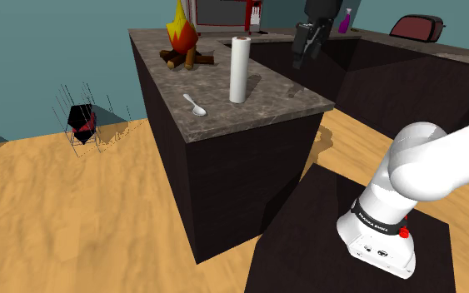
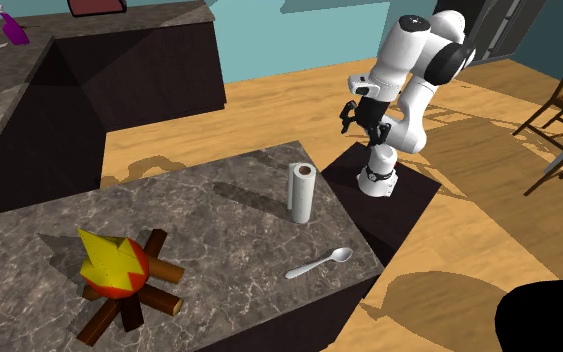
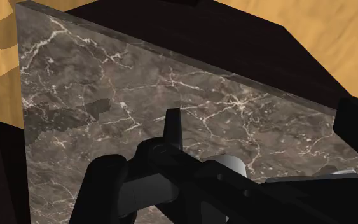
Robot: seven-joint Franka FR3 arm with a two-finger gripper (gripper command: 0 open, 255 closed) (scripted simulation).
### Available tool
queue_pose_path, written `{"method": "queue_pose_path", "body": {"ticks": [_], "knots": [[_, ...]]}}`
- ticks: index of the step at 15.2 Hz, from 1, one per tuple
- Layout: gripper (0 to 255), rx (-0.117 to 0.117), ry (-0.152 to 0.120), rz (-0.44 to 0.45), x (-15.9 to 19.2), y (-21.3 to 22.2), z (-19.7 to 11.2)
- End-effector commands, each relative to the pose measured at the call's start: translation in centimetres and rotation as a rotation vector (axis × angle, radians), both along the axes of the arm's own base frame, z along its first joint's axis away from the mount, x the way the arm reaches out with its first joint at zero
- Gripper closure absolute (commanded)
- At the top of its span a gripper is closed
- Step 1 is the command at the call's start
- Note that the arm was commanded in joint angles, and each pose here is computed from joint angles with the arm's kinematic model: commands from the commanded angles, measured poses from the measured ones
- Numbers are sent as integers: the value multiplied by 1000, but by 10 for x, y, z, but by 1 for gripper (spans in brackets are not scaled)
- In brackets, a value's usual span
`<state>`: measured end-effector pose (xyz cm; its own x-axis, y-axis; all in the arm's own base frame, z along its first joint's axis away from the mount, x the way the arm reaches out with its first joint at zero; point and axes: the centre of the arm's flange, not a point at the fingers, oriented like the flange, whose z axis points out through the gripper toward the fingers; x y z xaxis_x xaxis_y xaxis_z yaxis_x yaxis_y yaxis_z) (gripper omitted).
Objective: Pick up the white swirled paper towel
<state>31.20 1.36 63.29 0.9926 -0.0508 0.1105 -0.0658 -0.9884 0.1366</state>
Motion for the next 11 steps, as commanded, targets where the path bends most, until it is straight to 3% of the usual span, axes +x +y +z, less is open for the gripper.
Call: {"method": "queue_pose_path", "body": {"ticks": [1, 11], "knots": [[0, 0, 0, 0, 0, 0, 0], [0, 69, -74, -191, 122, -6, 25]]}}
